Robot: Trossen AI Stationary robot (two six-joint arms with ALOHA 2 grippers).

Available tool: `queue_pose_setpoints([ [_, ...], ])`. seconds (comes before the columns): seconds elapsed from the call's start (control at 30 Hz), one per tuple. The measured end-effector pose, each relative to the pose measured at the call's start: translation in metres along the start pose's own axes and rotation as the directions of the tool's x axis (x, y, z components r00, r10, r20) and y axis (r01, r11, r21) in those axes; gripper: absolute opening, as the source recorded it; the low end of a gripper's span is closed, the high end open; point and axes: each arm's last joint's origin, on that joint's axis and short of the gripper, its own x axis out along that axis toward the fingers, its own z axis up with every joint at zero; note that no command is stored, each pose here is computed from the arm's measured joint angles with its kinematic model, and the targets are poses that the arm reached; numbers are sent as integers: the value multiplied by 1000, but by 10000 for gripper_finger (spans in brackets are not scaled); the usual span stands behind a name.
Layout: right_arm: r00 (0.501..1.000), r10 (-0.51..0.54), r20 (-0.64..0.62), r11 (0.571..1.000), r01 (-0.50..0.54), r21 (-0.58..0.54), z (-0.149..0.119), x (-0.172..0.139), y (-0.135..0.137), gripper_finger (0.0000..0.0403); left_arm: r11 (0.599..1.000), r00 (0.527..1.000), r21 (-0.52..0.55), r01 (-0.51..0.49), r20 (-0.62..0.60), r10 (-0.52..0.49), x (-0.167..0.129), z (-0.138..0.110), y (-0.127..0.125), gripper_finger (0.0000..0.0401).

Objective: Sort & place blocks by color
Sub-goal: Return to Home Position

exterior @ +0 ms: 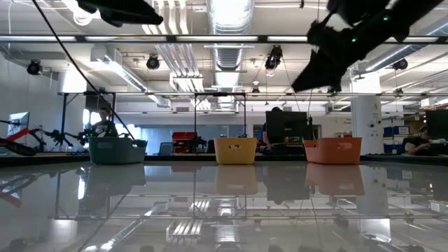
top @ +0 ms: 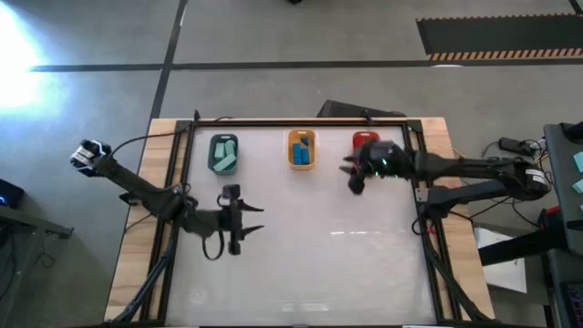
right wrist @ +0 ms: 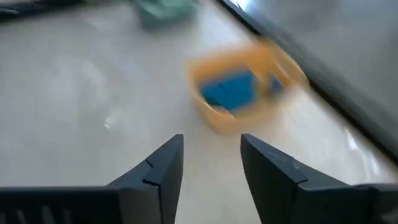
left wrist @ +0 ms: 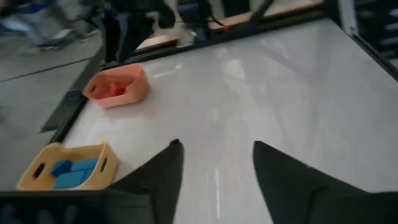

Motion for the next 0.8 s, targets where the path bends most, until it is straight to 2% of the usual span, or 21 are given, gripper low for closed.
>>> queue_pose_setpoints([
  [0.1,978,119,173,981,-89,-172,-15,-4,21,136,997,997,33,72,19,-72,3,-12,19,132],
  [0.2,937,191,293,954,-108,-279,-31,-11,27,119,993,991,13,119,62,-119,1,-27,39,79],
  [0.37,886,253,388,932,-116,-344,-54,-29,21,88,997,994,-58,49,100,-43,-14,-56,66,8],
  [0.57,834,284,473,922,-102,-373,-76,-51,12,54,994,985,-112,-8,169,27,-36,-87,79,10],
  [0.73,774,288,563,929,-83,-361,-85,-76,4,35,990,976,-137,-28,210,56,-45,-116,80,10],
  [0.8,768,289,571,929,-81,-362,-91,-78,2,31,989,972,-147,-28,225,61,-47,-126,79,10],
])
